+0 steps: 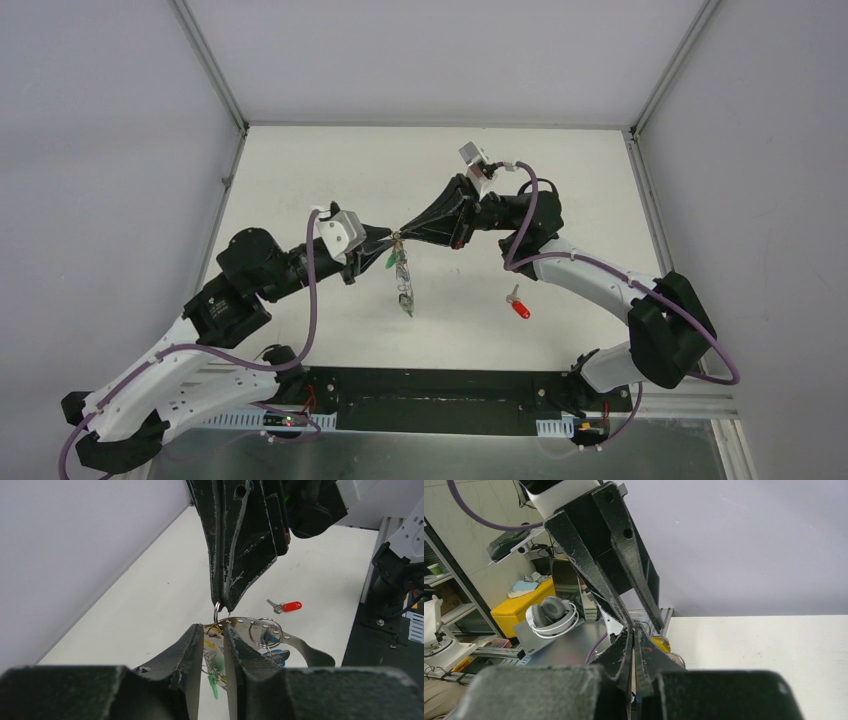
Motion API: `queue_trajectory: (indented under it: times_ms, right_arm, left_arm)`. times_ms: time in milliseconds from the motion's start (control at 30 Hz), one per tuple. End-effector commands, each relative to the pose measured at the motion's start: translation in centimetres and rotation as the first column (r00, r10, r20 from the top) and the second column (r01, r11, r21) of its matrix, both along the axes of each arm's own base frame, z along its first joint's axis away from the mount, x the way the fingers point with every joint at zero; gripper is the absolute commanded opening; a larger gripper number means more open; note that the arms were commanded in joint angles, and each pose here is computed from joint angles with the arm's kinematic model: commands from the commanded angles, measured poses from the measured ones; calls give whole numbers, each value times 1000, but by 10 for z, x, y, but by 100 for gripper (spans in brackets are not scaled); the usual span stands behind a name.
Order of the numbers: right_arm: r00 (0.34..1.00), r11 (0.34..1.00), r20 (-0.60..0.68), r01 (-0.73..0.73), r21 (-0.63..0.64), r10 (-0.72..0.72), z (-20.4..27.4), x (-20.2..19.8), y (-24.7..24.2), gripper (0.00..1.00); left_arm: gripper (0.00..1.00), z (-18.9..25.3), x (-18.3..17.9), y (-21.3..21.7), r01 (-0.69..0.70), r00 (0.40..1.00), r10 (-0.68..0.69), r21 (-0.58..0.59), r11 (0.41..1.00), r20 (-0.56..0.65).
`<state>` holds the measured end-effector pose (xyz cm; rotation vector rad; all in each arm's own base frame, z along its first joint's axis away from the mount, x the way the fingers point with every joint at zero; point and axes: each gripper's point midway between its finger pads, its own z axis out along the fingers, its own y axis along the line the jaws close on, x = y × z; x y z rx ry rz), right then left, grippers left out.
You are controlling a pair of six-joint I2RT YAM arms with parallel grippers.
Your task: Put the keys on the keyring
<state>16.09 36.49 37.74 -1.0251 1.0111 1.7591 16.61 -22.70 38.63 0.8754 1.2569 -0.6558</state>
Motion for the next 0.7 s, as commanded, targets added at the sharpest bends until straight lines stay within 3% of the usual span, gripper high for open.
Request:
queue_trajectory:
  times_ms: [0, 467, 667]
  right_arm:
    - [997, 997, 71, -4, 72, -1, 24, -9, -10, 0]
    - [998, 997, 65, 2, 74, -7, 24, -8, -9, 0]
    - [998, 997, 69, 2, 77, -8, 25, -8, -9, 0]
  left_arm:
    - [19, 19, -9, 0, 40, 998, -39, -20, 999, 48]
    - [0, -2, -12, 0, 49, 999, -49, 10, 999, -16]
    - [0, -15, -10, -6, 63, 997, -61, 48, 997, -48]
